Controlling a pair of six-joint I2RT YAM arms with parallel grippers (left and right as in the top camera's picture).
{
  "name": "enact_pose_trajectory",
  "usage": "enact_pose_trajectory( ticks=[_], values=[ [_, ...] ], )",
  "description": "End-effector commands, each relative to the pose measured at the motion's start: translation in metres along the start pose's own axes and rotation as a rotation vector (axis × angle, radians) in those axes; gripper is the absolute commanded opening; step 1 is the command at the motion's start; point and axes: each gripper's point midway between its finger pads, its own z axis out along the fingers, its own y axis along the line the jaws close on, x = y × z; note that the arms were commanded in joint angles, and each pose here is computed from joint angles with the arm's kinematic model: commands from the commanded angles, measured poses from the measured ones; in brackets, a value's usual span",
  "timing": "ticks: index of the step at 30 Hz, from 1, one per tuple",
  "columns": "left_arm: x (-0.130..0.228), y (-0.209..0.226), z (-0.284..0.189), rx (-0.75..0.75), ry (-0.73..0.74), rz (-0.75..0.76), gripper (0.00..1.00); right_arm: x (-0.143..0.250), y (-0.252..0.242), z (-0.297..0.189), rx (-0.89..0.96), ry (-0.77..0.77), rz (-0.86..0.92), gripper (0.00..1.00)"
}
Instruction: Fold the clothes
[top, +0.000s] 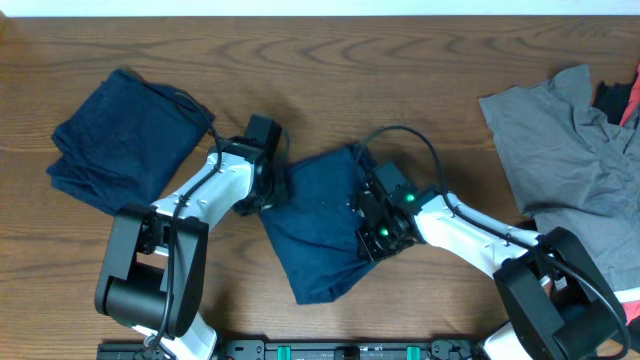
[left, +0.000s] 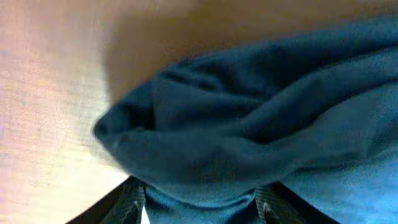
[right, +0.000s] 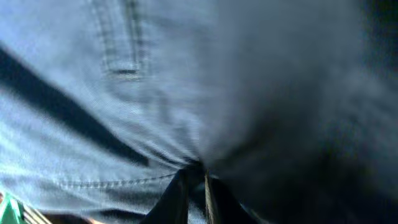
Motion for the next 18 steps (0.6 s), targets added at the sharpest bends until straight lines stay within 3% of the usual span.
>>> enact_pose_trajectory(
  ticks=[1, 7, 12, 15, 16, 17, 18],
  values=[
    [0.029, 0.004, 0.004, 0.005, 0.135, -0.01, 0.58, -0.002, -0.075, -0.005, 0.317, -0.063, 0.166, 0.12],
    [0.061, -0.023, -0.007, 0.172, 0.299, -0.051, 0.54, -0.075, -0.119, -0.046, 0.394, -0.363, 0.251, 0.24],
    [0.055, -0.032, -0.029, 0.233, 0.24, -0.057, 0.55, -0.132, -0.104, -0.083, 0.318, -0.524, 0.181, 0.22],
    [0.037, -0.043, -0.055, 0.31, 0.101, 0.009, 0.63, -0.144, -0.089, -0.098, 0.293, -0.526, 0.144, 0.25],
    [0.028, -0.049, -0.066, 0.344, 0.036, 0.056, 0.7, -0.145, -0.086, -0.102, 0.293, -0.519, 0.143, 0.26],
    [0.017, -0.055, -0.078, 0.376, -0.049, 0.108, 0.94, -0.146, -0.084, -0.105, 0.294, -0.513, 0.142, 0.27],
    [0.005, -0.06, -0.09, 0.398, -0.135, 0.158, 0.98, -0.146, -0.081, -0.107, 0.293, -0.505, 0.141, 0.27]
  ],
)
